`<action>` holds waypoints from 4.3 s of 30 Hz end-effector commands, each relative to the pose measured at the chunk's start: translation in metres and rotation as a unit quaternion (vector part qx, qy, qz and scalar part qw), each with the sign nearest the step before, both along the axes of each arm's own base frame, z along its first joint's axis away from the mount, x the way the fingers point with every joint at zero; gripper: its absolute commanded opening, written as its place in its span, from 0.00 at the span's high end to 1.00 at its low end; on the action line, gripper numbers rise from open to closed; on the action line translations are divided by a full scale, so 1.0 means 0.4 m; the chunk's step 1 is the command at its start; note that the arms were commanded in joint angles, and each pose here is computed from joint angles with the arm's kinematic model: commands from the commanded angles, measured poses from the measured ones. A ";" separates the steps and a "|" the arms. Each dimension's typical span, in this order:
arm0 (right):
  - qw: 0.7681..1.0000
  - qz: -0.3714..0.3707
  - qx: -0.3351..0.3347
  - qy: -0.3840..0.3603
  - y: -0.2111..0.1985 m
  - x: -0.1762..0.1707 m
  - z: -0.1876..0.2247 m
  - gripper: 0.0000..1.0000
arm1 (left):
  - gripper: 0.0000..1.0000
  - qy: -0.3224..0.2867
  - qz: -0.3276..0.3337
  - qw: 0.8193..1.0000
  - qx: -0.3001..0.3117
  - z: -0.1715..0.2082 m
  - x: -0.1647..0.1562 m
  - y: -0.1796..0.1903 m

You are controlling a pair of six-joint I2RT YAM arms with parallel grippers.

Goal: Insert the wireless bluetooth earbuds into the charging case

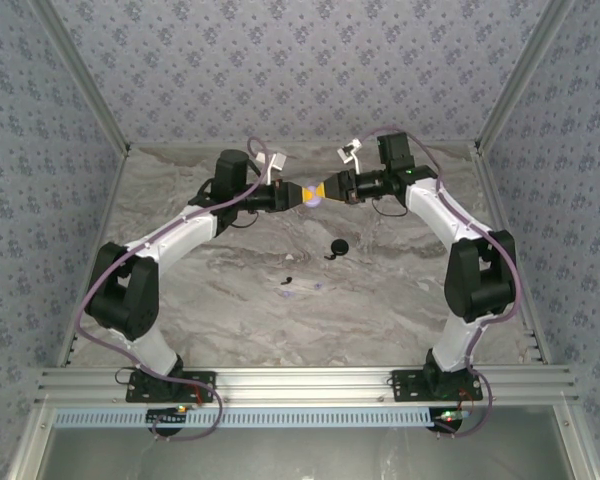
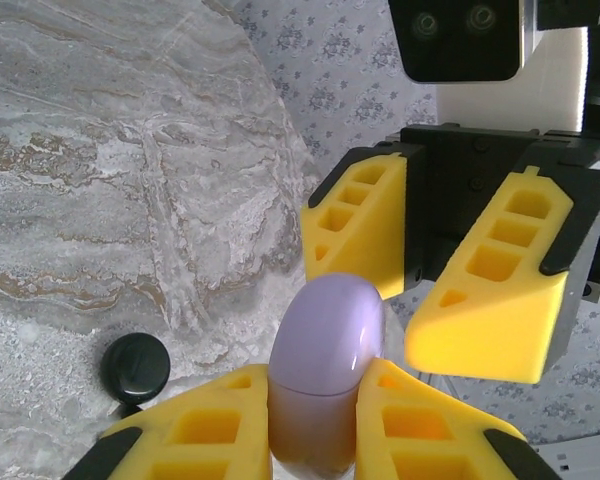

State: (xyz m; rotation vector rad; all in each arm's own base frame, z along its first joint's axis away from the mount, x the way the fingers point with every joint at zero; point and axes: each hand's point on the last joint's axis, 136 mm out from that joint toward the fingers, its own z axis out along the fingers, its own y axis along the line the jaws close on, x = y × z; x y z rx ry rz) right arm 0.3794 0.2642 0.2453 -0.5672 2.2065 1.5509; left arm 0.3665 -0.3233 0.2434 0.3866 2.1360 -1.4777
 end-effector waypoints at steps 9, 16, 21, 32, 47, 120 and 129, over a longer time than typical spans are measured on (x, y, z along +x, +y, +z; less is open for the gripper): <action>1.000 0.021 0.012 -0.008 0.015 -0.012 0.031 0.75 | 0.81 -0.037 -0.021 0.999 -0.018 0.061 -0.025 -0.013; 1.000 0.014 0.015 -0.015 0.008 -0.011 0.051 0.80 | 0.69 -0.037 -0.023 0.998 -0.034 0.077 -0.040 -0.014; 0.999 0.018 0.019 -0.018 0.008 -0.018 0.065 0.80 | 0.64 -0.037 -0.033 0.998 -0.038 0.081 -0.059 -0.009; 0.999 0.027 0.027 -0.024 0.014 -0.027 0.084 0.80 | 0.59 -0.034 -0.047 0.997 -0.047 0.084 -0.068 -0.019; 0.999 0.031 0.029 -0.023 0.019 -0.034 0.087 0.80 | 0.67 -0.026 -0.045 0.998 -0.042 0.069 -0.062 -0.031; 0.978 0.010 -0.159 -0.136 -0.022 -0.175 0.110 0.45 | 0.95 -0.429 -0.084 0.899 0.021 0.127 -0.179 -0.002; 0.975 0.008 -0.174 -0.136 -0.020 -0.174 0.096 0.44 | 0.99 -0.431 -0.097 0.897 0.011 0.129 -0.199 -0.016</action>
